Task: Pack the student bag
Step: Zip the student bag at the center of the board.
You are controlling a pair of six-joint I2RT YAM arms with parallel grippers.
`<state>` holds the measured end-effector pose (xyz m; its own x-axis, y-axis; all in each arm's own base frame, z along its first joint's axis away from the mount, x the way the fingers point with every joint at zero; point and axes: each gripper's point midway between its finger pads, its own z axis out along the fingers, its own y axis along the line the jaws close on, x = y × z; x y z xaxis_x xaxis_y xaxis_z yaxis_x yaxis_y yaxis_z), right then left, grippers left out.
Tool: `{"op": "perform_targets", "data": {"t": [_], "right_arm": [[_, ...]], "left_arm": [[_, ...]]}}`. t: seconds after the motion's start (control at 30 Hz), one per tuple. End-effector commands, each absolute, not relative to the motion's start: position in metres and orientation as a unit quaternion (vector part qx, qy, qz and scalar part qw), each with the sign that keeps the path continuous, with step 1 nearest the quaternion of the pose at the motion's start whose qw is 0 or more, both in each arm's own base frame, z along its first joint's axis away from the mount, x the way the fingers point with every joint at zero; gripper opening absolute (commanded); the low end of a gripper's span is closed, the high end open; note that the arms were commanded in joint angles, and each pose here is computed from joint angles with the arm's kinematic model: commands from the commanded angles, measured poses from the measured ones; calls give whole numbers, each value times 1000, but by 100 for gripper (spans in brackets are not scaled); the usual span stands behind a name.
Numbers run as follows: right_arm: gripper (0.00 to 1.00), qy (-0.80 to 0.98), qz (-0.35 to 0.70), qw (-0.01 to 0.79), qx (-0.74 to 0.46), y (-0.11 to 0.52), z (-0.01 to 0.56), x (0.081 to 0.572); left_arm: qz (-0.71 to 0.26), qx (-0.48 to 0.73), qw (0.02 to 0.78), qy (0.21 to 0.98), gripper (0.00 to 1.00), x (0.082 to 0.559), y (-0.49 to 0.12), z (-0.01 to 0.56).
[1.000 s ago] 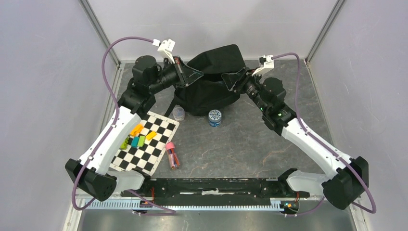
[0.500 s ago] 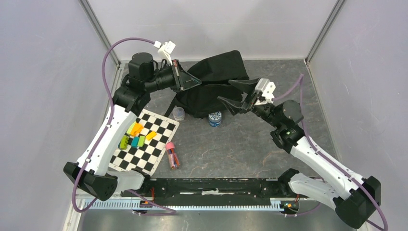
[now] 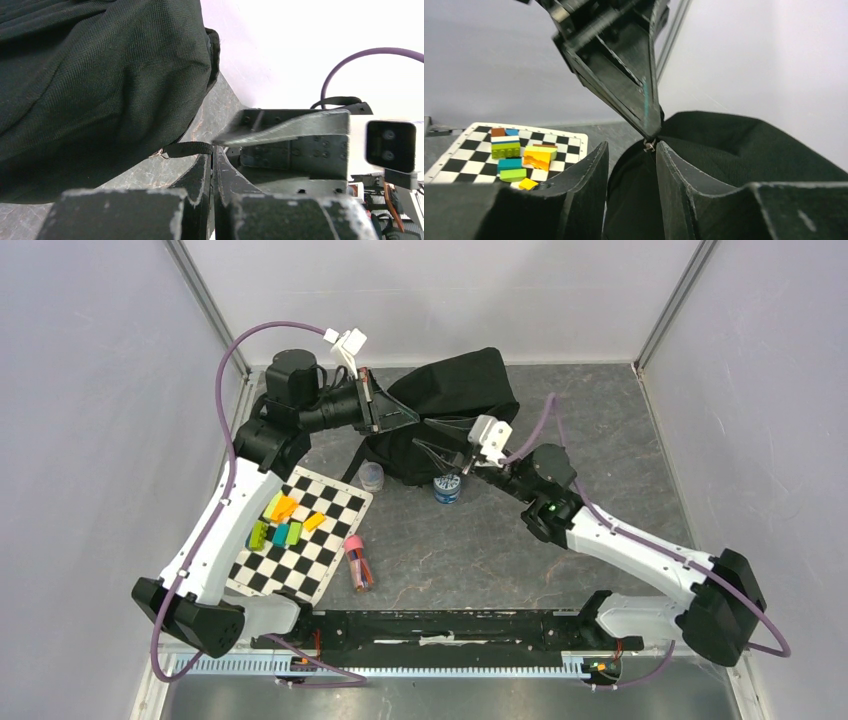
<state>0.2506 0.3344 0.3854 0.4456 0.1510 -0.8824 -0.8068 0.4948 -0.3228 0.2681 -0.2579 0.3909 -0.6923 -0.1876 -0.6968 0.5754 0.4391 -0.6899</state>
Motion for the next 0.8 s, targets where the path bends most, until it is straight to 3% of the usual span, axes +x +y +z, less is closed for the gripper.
{"op": "perform_targets", "data": {"t": [0.0, 0.63, 0.7, 0.77], "right_arm": [[44, 403, 293, 794, -348, 330, 416, 265], [33, 406, 279, 800, -342, 362, 412, 288], [27, 410, 274, 805, -331, 360, 412, 290], [10, 419, 268, 810, -309, 356, 415, 295]], "left_arm": [[-568, 190, 443, 667, 2, 228, -253, 479], [-592, 190, 437, 650, 2, 217, -252, 490], [-591, 191, 436, 651, 2, 217, -252, 488], [-587, 191, 438, 653, 2, 219, -252, 484]]}}
